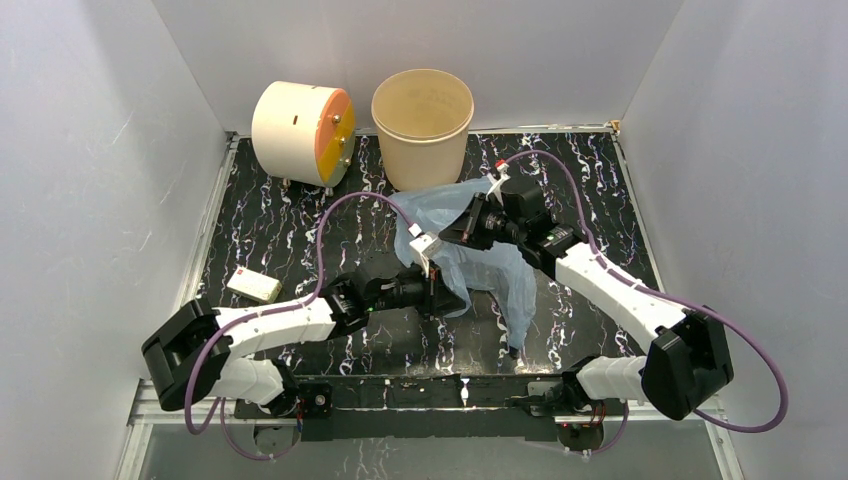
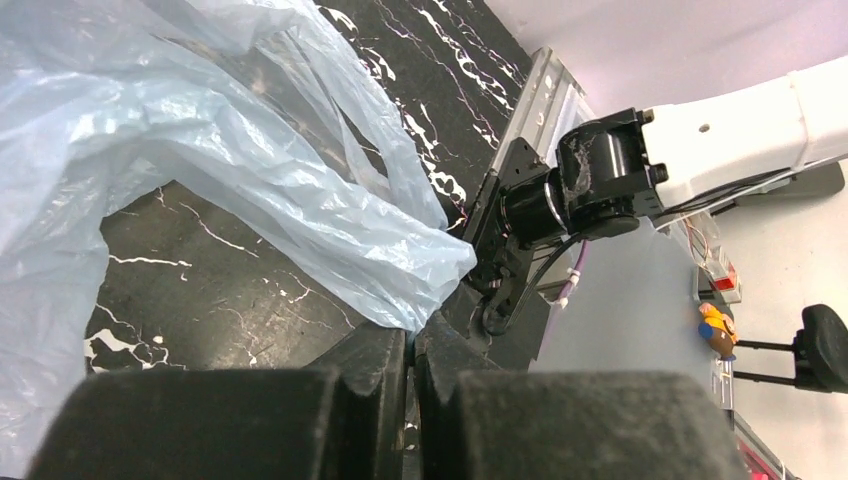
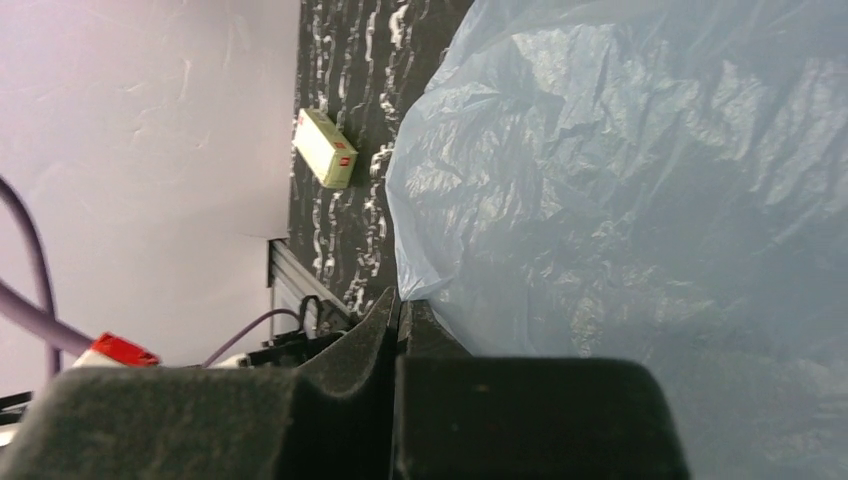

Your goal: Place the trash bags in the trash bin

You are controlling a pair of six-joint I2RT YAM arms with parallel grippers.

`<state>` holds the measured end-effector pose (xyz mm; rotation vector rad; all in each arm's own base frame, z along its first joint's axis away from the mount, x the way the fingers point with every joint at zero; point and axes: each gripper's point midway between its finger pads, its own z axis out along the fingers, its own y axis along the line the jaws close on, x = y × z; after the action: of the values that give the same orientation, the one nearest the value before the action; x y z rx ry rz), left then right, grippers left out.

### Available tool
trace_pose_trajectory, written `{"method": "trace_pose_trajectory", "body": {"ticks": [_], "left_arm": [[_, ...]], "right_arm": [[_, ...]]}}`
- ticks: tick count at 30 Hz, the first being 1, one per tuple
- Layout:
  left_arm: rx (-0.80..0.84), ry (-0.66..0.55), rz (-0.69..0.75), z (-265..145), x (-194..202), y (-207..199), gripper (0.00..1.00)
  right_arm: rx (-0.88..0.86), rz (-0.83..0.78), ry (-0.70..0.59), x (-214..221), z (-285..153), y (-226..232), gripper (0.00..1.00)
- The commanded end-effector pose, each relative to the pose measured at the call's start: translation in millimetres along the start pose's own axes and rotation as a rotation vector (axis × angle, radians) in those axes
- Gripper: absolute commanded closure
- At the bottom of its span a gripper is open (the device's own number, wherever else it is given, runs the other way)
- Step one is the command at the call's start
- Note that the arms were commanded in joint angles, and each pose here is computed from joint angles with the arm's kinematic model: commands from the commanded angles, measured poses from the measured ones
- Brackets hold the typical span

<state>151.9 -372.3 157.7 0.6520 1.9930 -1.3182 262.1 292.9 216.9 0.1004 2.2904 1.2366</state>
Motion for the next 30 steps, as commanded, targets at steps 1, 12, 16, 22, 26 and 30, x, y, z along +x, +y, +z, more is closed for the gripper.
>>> {"method": "trace_pose_trajectory", "body": {"ticks": [1,12,16,22,26,30], "left_arm": [[0.068,-0.047,0.035,-11,-14,-19,1.00],[-0.023,-0.039,0.048,-32,-8,-7,1.00],[-0.014,-0.050,0.045,-31,-11,-10,1.00],[-0.014,-0.055,0.048,-30,-13,-10,1.00],[-0.031,-0.046,0.037,-30,-11,-7,1.00],[-0.083,-0.081,0.035,-35,-15,1,1.00]], "right_arm": [[-0.003,-0.084,-0.039,-20,-16,4,0.87],[-0.186,-0.086,0.101,24,-65,13,0.36],[-0.295,0.041,0.163,41,-66,21,0.32],[-0.336,0.097,0.259,48,-52,21,0.37],[-0.356,0.120,0.301,45,-44,26,0.59],[-0.349,0.132,0.312,43,-37,24,0.76]]}}
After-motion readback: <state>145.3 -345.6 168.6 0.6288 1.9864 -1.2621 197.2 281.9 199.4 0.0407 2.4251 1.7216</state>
